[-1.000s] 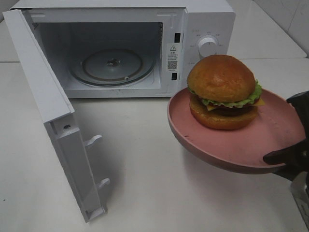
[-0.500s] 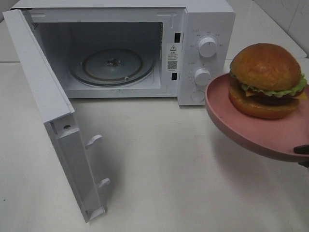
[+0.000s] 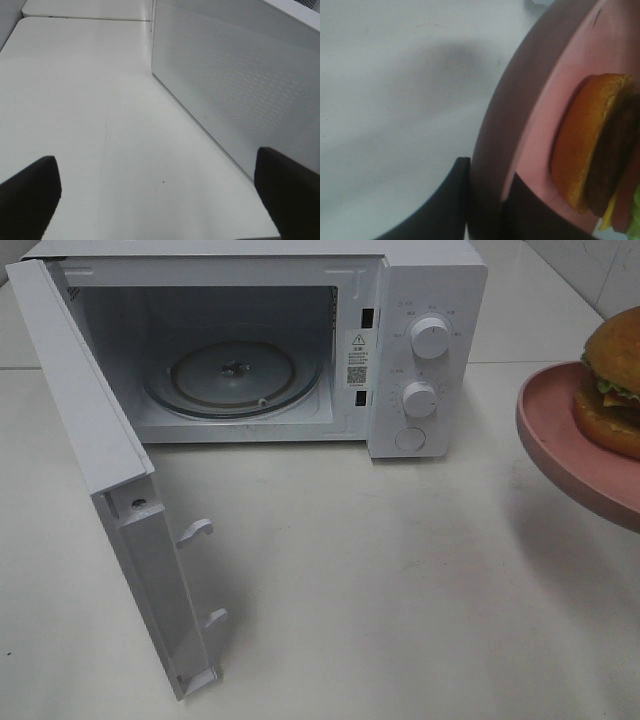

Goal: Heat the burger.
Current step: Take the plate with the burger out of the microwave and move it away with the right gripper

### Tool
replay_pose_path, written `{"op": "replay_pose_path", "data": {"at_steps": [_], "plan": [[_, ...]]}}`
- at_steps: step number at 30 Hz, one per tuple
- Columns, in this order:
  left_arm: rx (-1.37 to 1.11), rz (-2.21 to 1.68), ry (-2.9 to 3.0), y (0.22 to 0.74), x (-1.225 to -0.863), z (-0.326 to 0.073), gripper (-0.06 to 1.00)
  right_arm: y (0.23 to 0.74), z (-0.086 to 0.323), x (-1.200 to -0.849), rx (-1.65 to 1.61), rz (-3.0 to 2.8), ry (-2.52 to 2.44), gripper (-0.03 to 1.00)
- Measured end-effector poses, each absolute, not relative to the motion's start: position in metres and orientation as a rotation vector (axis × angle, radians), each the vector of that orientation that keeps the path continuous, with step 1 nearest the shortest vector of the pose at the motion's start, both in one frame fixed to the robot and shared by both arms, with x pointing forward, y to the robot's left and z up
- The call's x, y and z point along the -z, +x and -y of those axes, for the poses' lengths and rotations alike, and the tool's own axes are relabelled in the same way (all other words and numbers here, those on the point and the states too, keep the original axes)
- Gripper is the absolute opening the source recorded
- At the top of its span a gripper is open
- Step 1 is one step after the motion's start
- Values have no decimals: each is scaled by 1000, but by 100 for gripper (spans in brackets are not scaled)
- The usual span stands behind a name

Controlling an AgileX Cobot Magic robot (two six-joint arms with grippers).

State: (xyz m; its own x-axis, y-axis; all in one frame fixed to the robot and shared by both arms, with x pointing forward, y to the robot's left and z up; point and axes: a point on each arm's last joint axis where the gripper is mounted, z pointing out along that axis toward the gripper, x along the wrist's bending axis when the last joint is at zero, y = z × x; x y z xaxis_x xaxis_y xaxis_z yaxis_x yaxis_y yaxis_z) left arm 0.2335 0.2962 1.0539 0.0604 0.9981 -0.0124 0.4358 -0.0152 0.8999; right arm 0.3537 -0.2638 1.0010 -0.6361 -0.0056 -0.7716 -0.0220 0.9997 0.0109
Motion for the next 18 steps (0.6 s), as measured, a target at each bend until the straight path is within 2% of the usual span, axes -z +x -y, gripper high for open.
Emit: {"op": "replay_pose_path", "data": {"at_steps": [5,18], "plan": [[-915,-1482,1562,234,-1054,-296,97,360,273,-994,143,-2286,123,14],[-915,-1482,1562,234,-1054,-296,97,380,266,-987,161,-2255,483,15]]}}
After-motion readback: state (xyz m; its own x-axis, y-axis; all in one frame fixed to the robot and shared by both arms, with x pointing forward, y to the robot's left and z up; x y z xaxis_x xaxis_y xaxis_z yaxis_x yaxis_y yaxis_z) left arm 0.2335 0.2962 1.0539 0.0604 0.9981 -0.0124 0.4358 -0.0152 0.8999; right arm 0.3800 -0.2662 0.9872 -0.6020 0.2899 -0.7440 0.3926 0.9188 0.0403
